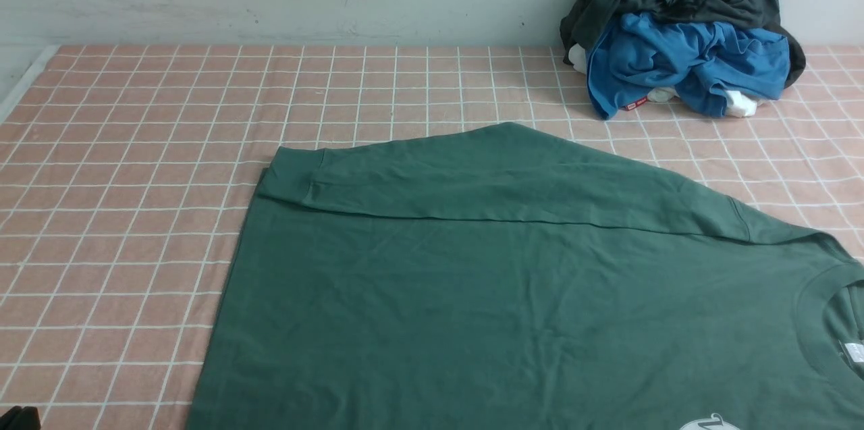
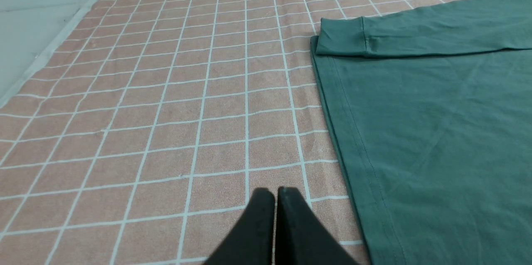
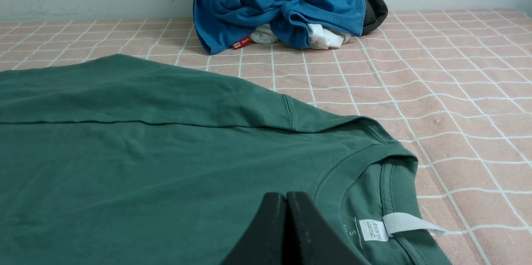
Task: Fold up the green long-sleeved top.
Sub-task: Use the left arm to clamp the cuff closest to it
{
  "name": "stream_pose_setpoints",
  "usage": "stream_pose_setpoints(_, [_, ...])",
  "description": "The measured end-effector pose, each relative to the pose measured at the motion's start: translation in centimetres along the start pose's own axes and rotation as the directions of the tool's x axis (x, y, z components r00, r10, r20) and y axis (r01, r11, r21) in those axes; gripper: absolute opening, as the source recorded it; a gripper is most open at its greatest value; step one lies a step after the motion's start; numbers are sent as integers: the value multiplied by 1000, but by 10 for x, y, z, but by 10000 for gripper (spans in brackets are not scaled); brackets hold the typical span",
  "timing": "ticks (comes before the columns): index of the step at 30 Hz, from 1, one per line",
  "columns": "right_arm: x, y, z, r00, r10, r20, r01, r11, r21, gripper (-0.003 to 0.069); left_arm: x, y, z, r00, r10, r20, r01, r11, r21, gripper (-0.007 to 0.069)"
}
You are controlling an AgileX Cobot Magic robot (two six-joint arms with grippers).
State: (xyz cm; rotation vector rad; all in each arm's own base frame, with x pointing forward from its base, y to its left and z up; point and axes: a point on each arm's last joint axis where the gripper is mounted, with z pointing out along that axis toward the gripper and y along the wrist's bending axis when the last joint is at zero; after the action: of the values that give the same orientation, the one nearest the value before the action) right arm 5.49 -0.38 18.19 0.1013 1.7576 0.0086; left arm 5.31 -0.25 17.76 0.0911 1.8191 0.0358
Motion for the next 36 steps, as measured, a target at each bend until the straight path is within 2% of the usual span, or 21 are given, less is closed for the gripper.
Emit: stream_pose_setpoints(36, [0, -1, 0, 1000, -22, -2, 22, 1000, 6, -14, 0, 0, 0, 1000, 0, 0, 0, 1000, 0, -3])
